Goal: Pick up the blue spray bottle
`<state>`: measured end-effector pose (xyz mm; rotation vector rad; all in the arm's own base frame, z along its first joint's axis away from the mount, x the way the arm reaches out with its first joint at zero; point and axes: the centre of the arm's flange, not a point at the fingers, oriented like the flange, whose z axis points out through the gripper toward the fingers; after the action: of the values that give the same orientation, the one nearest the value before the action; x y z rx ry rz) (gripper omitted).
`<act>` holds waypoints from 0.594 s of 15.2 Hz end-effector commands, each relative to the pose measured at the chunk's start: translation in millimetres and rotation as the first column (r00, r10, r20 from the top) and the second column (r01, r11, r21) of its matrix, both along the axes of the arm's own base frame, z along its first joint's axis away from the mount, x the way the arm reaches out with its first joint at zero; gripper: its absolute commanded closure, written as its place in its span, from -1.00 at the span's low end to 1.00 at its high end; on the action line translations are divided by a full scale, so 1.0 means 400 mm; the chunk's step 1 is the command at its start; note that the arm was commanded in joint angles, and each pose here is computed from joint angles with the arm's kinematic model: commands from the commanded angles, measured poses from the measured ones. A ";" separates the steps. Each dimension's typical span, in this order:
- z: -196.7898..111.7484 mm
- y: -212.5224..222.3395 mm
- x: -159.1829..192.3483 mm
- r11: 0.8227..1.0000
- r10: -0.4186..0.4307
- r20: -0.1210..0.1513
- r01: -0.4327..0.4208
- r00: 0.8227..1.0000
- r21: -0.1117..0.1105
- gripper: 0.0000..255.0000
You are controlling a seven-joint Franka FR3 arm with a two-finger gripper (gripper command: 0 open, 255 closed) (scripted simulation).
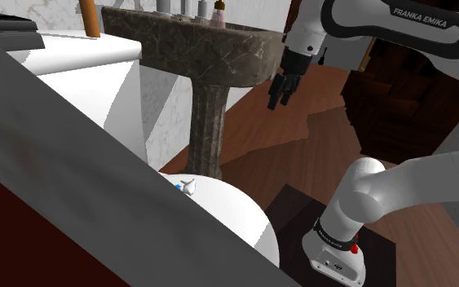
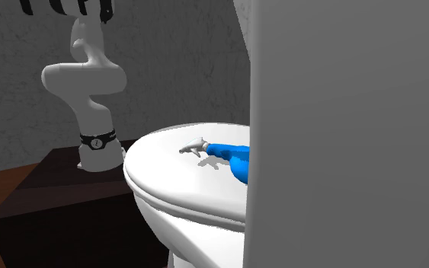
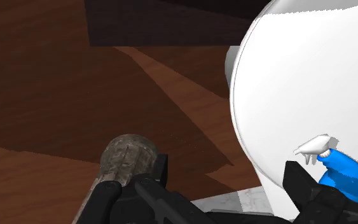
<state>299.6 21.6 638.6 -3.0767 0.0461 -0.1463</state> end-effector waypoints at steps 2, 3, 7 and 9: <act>-0.016 0.020 0.023 1.000 0.015 -0.006 -0.015 1.000 -0.001 -1.00; -0.032 0.040 0.046 1.000 0.031 -0.012 -0.031 0.999 -0.002 -1.00; -0.098 0.124 0.133 0.996 0.092 -0.036 -0.092 0.995 -0.003 -1.00; -0.132 0.169 0.173 0.992 0.123 -0.048 -0.123 0.991 -0.004 -1.00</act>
<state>361.8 78.7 593.8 -3.0794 -0.1173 -0.0769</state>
